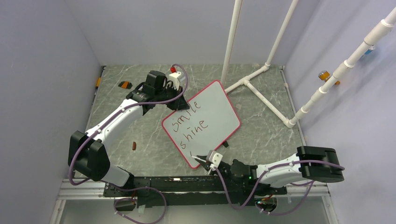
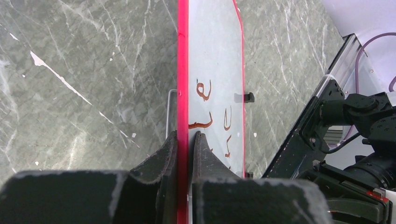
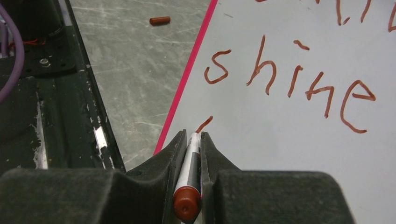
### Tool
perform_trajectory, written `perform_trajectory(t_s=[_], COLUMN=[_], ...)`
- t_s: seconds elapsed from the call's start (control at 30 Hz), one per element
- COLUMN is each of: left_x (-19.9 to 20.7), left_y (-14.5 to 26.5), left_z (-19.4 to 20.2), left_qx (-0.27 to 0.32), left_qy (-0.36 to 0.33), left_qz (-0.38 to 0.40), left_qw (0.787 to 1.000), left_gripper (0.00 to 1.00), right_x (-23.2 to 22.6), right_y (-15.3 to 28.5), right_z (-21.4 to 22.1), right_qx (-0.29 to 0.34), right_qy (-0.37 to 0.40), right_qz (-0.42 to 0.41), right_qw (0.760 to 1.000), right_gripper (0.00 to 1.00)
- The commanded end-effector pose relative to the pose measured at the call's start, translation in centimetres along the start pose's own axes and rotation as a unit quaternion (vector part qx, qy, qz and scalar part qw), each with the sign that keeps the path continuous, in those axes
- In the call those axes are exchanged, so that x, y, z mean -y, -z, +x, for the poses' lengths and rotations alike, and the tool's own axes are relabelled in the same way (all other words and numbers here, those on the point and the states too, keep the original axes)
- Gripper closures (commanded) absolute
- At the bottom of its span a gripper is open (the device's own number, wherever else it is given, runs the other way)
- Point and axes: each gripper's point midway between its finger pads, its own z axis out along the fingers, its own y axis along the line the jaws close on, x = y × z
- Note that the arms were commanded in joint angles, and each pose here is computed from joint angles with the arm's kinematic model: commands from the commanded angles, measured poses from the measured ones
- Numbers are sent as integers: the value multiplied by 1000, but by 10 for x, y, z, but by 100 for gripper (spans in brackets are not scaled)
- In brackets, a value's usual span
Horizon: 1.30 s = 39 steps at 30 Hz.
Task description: Write a sentence on the whiteboard
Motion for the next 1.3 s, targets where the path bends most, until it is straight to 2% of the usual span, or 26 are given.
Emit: perform_trajectory(t_s=[0.0,0.3,1.27], left_x=[-29,-28,-27], left_y=[9,9,10], left_z=[-26,-26,-27], left_qx=[47,48,49], left_qy=[-53,-53,-54], left_qz=[-73,-70,-68], left_qw=[995,995,995], left_gripper=[100,100,100], right_x=[-5,-13,13], right_y=[3,1,-15], right_z=[5,10,-6], right_qx=[-19,-32,-18], right_qy=[-18,-10,38], right_qz=[-3,-5,79], right_qw=[1000,999,996], right_gripper=[100,100,100])
